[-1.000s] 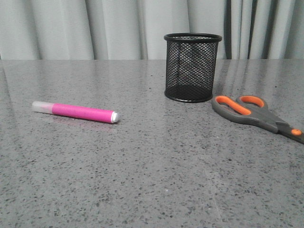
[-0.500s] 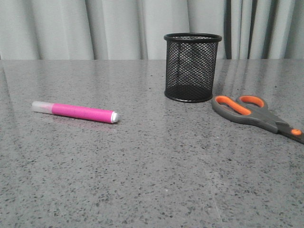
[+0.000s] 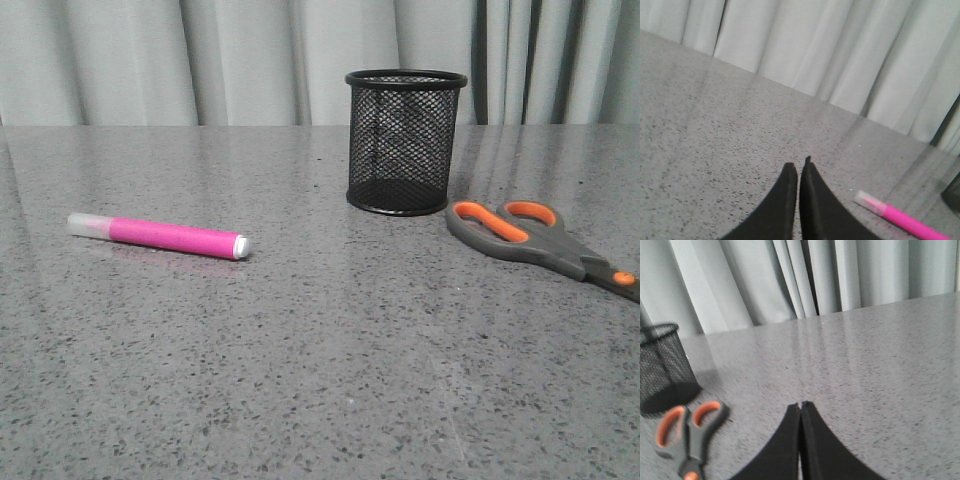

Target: Put pen and scissors into bin

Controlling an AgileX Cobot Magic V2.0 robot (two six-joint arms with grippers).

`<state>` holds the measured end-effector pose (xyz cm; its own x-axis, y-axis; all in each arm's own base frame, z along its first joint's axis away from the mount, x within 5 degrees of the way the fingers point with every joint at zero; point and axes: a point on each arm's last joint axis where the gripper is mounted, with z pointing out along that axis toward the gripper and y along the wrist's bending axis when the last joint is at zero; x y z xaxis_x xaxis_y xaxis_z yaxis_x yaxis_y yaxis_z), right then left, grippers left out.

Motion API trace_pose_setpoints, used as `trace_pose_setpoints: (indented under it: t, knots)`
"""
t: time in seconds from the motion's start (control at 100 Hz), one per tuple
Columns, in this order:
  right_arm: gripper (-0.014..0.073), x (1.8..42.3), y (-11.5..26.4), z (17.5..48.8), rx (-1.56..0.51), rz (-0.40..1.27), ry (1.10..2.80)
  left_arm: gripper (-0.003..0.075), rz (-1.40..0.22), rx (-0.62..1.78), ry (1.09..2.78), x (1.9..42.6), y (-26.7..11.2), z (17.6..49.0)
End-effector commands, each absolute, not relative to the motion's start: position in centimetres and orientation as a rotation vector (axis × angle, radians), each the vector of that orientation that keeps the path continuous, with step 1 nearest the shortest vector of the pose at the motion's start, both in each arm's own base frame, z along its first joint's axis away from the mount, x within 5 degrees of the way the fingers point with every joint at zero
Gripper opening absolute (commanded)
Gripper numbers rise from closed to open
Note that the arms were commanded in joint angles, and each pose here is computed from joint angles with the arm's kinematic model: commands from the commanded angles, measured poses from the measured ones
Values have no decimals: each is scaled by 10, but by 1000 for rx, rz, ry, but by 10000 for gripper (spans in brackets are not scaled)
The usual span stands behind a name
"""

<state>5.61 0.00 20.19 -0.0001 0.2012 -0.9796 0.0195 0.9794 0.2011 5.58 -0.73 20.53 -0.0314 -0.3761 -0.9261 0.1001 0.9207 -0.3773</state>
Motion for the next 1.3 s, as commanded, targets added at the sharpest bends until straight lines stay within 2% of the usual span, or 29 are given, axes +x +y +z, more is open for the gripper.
trace_pose_setpoints:
  t: [0.0,0.15,0.35,0.57,0.84,0.96,1.1,1.19,1.29]
  knots:
    - [-75,55,-3,207,278,215,1456,-19,-492,-352,1483,55,-4,198]
    - [-74,55,-3,206,423,381,1435,-19,-615,-465,1461,55,-5,199]
    - [-56,53,3,213,393,428,1491,-20,-630,-438,1470,54,-7,207]
    - [-56,57,10,244,290,406,1640,-20,-502,-195,1609,51,-16,238]
    - [-57,99,16,297,52,303,2009,-19,-227,144,1895,70,-20,303]
    - [-57,120,18,318,-21,308,2105,-19,-228,193,1968,86,-23,326]
    - [-54,134,19,330,-73,300,2138,-18,-247,204,2028,100,-25,336]
    - [6,137,19,333,-87,297,2139,-17,-254,216,2041,106,-27,337]
    - [170,137,19,333,-92,294,2140,10,-294,244,2037,111,-31,337]
